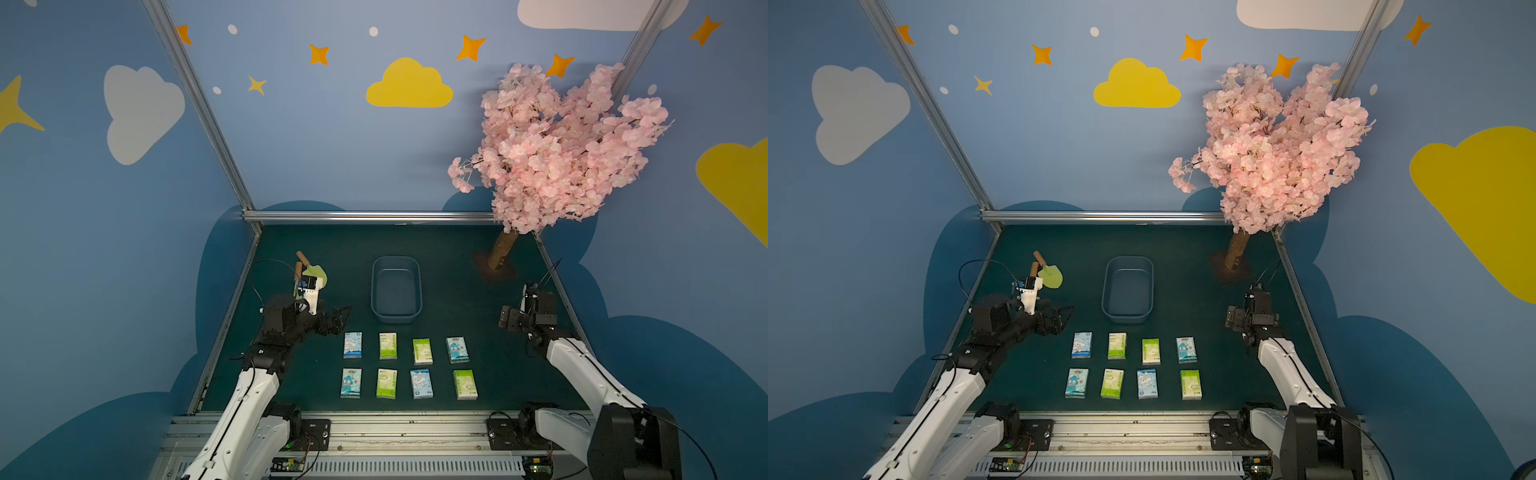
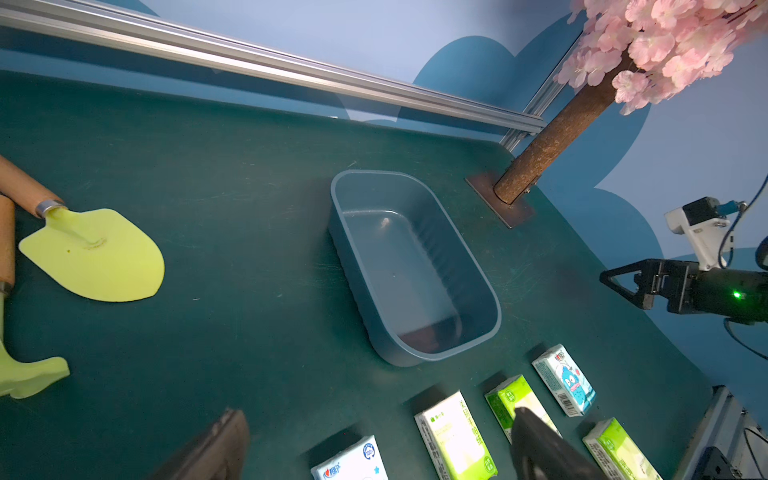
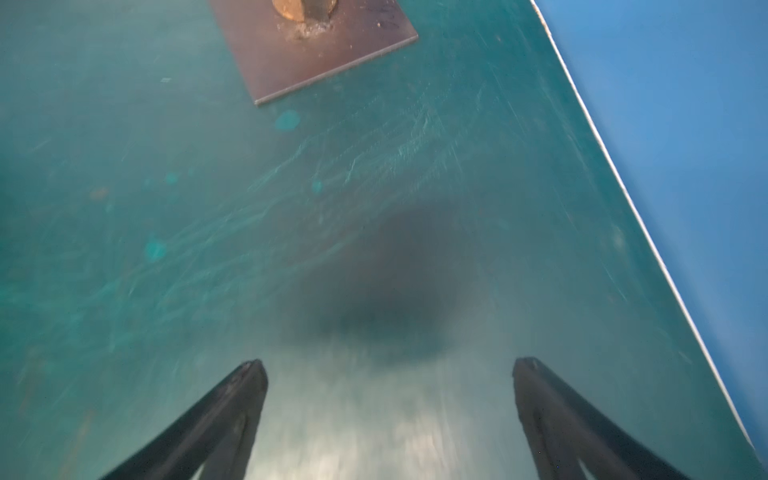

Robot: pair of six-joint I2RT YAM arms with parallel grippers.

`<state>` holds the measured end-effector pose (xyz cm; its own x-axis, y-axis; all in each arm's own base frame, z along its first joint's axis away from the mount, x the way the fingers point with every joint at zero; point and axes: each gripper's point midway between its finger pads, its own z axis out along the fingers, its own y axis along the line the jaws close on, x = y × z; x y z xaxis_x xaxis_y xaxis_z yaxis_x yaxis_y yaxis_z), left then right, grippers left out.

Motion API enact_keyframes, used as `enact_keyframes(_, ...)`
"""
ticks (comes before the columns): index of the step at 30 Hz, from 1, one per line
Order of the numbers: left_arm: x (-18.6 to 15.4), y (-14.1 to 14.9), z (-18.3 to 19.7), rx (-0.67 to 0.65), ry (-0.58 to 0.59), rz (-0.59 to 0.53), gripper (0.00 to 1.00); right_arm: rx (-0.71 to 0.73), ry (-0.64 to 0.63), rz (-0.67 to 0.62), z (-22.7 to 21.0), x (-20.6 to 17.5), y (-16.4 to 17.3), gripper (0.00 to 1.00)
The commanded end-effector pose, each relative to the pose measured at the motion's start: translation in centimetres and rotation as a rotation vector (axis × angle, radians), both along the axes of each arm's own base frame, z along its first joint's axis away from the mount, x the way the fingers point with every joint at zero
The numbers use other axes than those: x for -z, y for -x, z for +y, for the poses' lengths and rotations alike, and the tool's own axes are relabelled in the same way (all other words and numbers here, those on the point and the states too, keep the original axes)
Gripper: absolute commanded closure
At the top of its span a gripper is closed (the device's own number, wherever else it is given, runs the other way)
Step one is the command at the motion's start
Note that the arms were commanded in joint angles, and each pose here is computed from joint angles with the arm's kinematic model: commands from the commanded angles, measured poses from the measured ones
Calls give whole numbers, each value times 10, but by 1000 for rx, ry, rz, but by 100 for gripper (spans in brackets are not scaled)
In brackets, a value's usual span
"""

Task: Take the pocket tissues out of the storage box
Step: Reset both arms

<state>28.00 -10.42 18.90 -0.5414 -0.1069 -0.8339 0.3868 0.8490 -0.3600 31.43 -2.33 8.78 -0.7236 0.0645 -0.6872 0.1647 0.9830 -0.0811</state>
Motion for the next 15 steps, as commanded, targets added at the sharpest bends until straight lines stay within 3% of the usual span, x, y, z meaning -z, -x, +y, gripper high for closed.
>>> enact_keyframes(1,7,3,4,-10,-28,7,0,-132,16,-162,13,-22,-43,2)
enact_keyframes(9,10,4,14,-70,-51,20,0,-191,-48,-257,26,-16,-75,2)
enact_keyframes(12,11,4,33,-192,-63,32,0,-264,-70,-219,38,-12,-79,2)
enact_keyframes(15,12,6,59,-355,-75,33,0,-313,-102,-290,49,-17,-78,2)
